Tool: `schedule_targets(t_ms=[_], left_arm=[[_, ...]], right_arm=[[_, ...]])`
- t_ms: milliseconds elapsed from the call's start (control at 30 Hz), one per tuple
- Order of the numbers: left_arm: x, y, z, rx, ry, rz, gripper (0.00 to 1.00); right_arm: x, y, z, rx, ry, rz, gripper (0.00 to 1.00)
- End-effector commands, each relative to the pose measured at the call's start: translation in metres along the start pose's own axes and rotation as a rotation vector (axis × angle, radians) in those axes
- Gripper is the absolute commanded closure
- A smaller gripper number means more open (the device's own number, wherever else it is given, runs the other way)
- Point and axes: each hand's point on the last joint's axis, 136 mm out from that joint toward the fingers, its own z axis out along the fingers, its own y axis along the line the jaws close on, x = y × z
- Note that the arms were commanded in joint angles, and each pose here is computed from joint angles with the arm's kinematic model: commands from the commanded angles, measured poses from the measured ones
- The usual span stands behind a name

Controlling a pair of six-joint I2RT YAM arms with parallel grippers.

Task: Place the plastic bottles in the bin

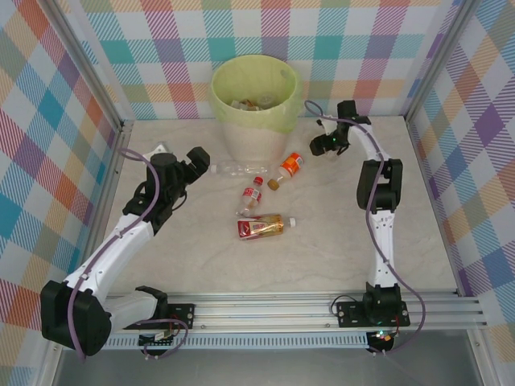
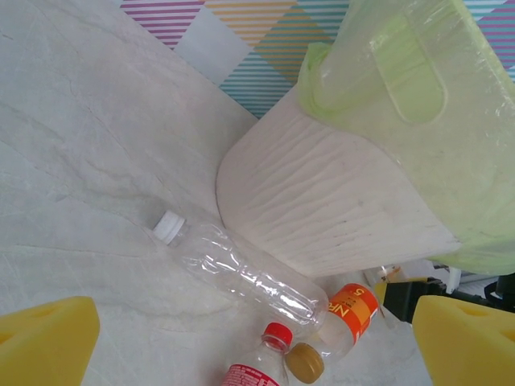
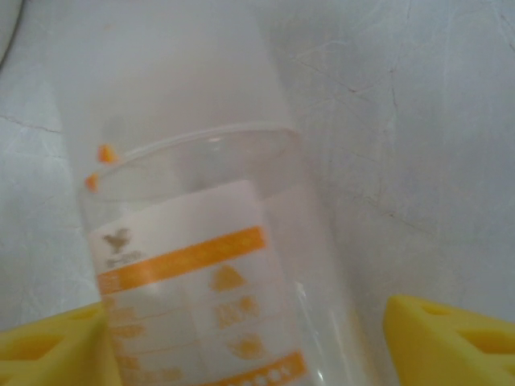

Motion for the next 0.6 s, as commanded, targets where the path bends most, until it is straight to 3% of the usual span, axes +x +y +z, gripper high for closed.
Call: schedule_targets(t_ms=[0,267,567], left_arm=[[0.000,0.003,0.001,0.008,-0.005,-0.021,0.00],[0.000,0.007,0.002,0.005,-0.003,-0.036,0.00],[0.008,0.014,0.011,-0.015,0.037,-0.052,0.00]], right_arm=[[0.004,-0.006,0.000,0.049,0.031,0.037,0.28],[-0.006,-0.011,-0.019,0.103,-0.008,0.086,0.40],[-0.019,0.009,-0.086,0.108,-0.205,0.192,0.46]])
